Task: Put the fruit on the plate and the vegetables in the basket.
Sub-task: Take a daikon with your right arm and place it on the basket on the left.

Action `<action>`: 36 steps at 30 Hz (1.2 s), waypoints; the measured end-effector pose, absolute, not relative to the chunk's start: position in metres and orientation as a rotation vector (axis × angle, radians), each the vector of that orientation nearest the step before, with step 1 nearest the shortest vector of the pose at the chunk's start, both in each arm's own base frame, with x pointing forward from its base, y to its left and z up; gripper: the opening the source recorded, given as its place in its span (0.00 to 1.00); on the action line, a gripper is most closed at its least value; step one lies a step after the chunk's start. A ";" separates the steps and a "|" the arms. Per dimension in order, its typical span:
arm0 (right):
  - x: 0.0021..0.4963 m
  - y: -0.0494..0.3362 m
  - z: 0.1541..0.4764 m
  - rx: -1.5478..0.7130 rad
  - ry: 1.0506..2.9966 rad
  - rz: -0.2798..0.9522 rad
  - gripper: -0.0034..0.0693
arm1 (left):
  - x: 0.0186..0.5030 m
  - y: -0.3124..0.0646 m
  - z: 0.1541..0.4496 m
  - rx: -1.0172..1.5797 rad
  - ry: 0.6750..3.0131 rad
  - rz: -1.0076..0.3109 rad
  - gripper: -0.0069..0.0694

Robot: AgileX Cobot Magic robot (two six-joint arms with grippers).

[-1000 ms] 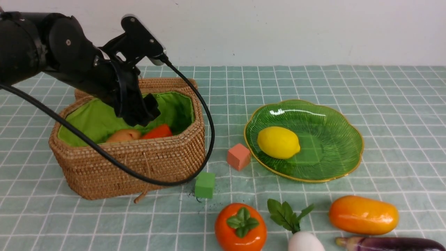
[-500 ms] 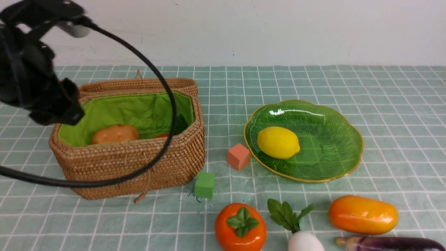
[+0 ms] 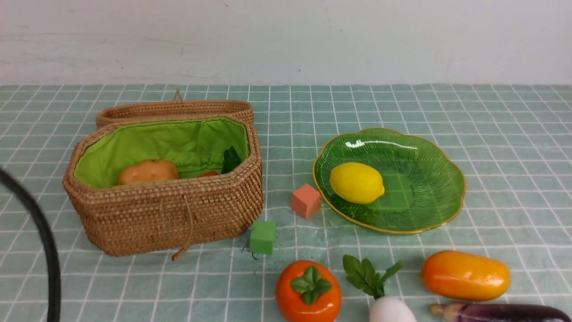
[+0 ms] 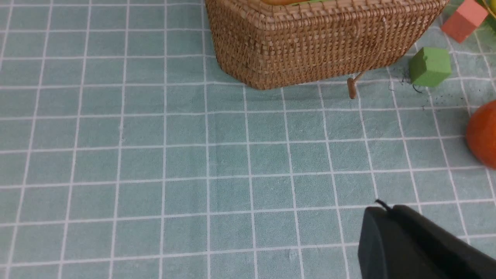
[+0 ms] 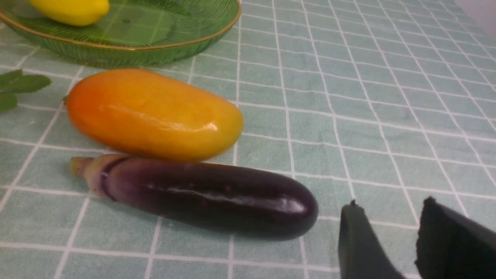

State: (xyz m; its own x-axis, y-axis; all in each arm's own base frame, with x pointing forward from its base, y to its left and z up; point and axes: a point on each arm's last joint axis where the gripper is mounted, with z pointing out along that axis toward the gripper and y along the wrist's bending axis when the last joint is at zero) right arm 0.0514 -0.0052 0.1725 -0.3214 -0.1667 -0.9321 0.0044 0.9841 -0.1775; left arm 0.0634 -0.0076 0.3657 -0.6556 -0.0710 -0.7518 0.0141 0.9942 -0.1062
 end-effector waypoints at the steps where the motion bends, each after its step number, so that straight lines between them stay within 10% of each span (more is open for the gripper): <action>1: 0.051 -0.005 0.173 -0.117 1.892 -0.172 0.38 | 0.058 -0.008 0.360 -0.063 2.257 -0.137 0.07; 11: 0.051 -0.005 0.173 -0.117 1.892 -0.172 0.38 | 0.028 -0.003 0.316 -0.223 1.994 -0.197 0.07; 36: 0.051 -0.005 0.173 -0.117 1.892 -0.172 0.38 | 0.036 0.002 0.312 -0.335 1.914 -0.210 0.07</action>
State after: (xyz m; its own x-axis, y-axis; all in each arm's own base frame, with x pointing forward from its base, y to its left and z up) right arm 0.0514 -0.0052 0.1725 -0.3214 -0.1667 -0.9321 0.0044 0.9841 -0.1775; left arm 0.0356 0.0018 0.3123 -0.3341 -0.3307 -0.8826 -0.1313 0.9436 -0.3038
